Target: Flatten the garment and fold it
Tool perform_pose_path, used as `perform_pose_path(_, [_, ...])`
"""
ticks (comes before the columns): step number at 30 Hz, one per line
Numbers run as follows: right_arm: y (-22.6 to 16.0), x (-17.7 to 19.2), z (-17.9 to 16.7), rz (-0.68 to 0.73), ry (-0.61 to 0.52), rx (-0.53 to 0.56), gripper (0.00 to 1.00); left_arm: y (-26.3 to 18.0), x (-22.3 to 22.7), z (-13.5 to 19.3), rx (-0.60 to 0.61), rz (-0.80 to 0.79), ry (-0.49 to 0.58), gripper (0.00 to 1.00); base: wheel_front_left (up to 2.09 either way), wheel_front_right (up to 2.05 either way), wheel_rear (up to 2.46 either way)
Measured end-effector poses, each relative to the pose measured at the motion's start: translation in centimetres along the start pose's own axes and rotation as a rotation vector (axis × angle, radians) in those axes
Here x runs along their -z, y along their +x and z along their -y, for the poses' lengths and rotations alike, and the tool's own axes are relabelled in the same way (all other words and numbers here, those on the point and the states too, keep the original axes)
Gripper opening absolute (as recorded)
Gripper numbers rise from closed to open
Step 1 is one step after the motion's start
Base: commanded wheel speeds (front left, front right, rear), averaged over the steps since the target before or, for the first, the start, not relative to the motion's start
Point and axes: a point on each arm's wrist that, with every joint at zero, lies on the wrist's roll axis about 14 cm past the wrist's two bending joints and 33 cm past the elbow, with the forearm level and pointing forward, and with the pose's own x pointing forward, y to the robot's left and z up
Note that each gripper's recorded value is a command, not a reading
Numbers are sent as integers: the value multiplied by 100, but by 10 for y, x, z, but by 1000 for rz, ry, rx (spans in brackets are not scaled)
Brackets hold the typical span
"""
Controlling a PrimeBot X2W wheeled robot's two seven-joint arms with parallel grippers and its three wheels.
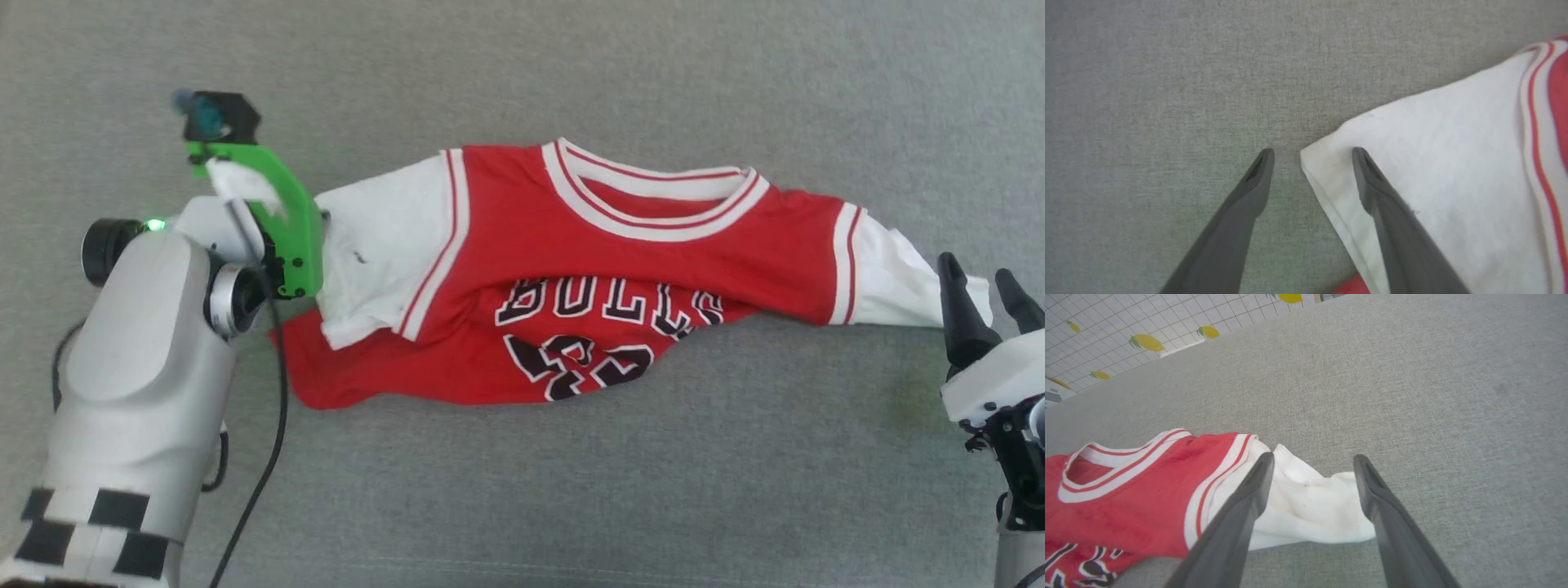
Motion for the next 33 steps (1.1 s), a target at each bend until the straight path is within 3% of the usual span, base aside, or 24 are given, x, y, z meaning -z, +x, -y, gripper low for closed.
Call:
perform_pose_path(8, [-1,8,24,-13,-7,67,100,21,24,9,6,-282,54,100,0,0,0])
perform_pose_path(9, [-2,8,27,-12,-7,76,100,22,25,10,10,-300,47,21,0,0,0])
perform_pose_path(10, [-2,8,30,-12,-6,83,100,23,25,11,15,-308,42,0,0,0,0])
perform_pose_path(16, [-3,5,33,-7,-16,96,100,20,20,24,68,-251,14,0,0,0,0])
perform_pose_path(21, [-2,-3,23,-56,-74,83,100,8,-3,30,122,-82,-69,0,0,0,0])
perform_pose_path(27, [-2,3,22,-309,-195,105,100,-16,-37,38,168,106,-112,0,0,0,0])
perform_pose_path(33, [4,2,30,-471,-352,143,100,-25,-39,41,181,154,-114,0,0,0,0])
